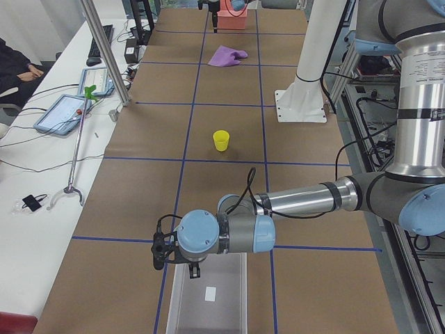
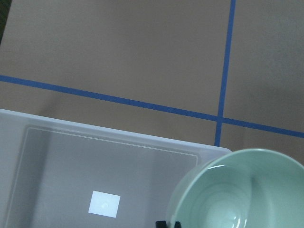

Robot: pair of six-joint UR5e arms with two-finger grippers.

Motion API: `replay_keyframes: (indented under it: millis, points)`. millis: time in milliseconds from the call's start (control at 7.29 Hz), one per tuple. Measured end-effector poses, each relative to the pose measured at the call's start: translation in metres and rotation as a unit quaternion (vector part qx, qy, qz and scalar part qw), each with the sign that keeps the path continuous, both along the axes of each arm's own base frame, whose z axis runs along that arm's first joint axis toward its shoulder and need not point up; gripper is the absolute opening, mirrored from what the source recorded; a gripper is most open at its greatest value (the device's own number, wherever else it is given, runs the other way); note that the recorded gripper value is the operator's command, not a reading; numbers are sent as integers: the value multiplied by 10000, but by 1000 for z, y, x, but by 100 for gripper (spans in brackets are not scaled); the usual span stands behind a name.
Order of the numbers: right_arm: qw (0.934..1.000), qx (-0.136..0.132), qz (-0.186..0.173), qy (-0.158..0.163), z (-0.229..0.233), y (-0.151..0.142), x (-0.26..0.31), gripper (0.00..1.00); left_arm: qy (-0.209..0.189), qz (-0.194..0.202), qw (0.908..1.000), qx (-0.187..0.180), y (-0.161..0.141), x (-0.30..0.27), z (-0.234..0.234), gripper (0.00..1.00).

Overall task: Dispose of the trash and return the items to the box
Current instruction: 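Lower the bowl into the clear bin while the right gripper reaches the cloth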

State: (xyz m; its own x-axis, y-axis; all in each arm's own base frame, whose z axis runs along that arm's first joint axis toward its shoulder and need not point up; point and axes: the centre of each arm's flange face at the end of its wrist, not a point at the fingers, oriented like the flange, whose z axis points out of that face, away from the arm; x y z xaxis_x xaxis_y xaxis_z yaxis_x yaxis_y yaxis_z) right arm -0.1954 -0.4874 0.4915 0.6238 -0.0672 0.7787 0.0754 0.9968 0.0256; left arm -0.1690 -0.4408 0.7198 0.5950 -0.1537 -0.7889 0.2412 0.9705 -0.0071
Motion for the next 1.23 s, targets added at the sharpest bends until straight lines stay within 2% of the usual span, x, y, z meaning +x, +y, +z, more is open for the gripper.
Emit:
replay_keyframes:
  millis: [274,549,960,1234]
  points:
    - [9995,4,-312,-66,-6,17,-43,100,-7,-39,10000,43,7,-11,8,0]
    - [9984,30,-569,-3,-4,30,-72,100,-68,-36,9999,-133,21,-10,32,0]
    - [9977,53,-668,46,-3,36,-85,100,-600,-44,9958,-696,48,-11,113,0]
    - [9973,57,-725,57,-2,38,-92,100,-937,-392,9884,-1126,61,-13,149,0]
